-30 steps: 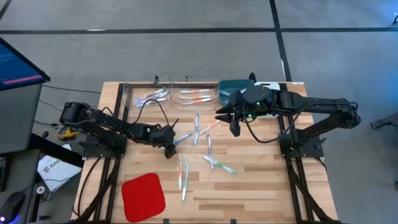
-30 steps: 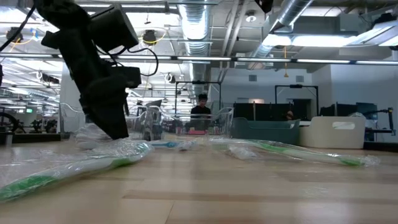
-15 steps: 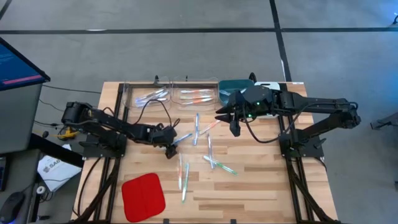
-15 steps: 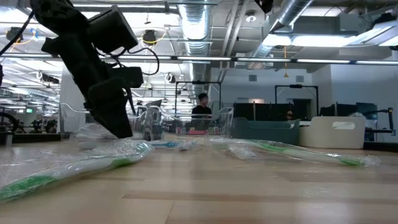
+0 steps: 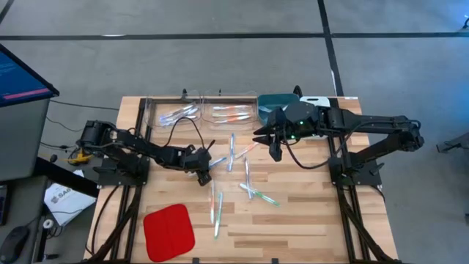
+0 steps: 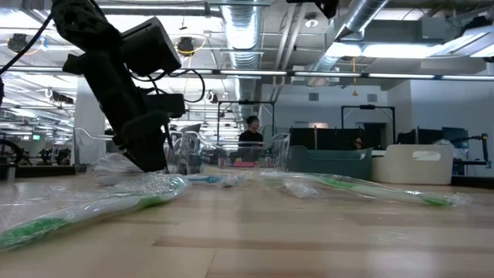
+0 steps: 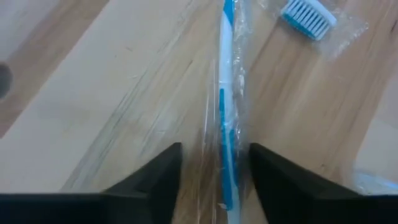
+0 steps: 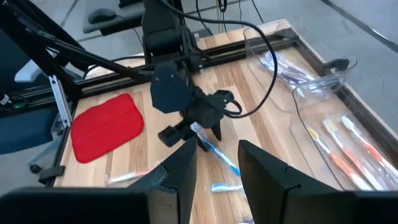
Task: Pick & Place Toothbrushes
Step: Put the blue toothbrush into the blue bin
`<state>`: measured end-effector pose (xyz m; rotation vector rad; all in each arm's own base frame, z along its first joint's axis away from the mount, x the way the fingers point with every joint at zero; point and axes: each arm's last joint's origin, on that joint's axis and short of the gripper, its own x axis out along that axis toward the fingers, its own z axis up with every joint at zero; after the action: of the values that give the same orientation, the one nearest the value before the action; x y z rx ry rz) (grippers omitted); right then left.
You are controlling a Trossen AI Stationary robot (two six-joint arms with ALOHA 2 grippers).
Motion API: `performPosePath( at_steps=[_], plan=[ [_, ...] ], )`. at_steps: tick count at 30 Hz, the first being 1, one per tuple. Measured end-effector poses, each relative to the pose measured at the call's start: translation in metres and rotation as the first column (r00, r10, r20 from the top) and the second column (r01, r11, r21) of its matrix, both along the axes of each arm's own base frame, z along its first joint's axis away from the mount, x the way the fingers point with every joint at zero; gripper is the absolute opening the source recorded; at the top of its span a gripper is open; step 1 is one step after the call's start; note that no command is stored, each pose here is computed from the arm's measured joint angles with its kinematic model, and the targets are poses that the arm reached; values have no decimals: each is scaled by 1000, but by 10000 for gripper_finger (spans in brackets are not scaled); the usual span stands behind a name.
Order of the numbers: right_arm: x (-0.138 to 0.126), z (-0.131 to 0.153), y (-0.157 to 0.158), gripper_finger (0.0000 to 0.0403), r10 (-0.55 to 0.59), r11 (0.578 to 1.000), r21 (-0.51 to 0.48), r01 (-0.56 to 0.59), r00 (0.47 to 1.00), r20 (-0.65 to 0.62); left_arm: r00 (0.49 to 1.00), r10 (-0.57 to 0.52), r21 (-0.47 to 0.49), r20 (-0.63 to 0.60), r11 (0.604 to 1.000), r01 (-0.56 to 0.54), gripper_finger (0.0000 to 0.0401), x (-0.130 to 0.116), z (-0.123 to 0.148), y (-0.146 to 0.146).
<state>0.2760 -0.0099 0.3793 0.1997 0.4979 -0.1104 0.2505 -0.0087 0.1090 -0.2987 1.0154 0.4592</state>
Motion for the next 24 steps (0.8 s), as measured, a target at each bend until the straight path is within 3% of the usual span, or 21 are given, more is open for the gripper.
performPosePath(
  at_steps=[6,10,17,22,24],
  plan=[
    [-1,-1,0,112,25,999,-45,-26,999,-20,1000,-19,-69,13,997,20,23,0,5,-2],
    [-2,-3,0,112,63,991,-111,-68,997,-51,999,-37,-128,38,991,42,12,-4,19,-4],
    [-3,-5,0,112,86,984,-151,-96,994,-72,998,-58,-139,33,988,62,7,-16,49,-6],
    [-3,-5,0,112,98,982,-152,-108,993,-72,984,-140,-150,107,976,155,7,-11,70,-9],
    [-3,-6,1,112,150,977,-139,-161,985,-84,973,-177,-139,148,970,198,7,-5,82,-9]
  ],
)
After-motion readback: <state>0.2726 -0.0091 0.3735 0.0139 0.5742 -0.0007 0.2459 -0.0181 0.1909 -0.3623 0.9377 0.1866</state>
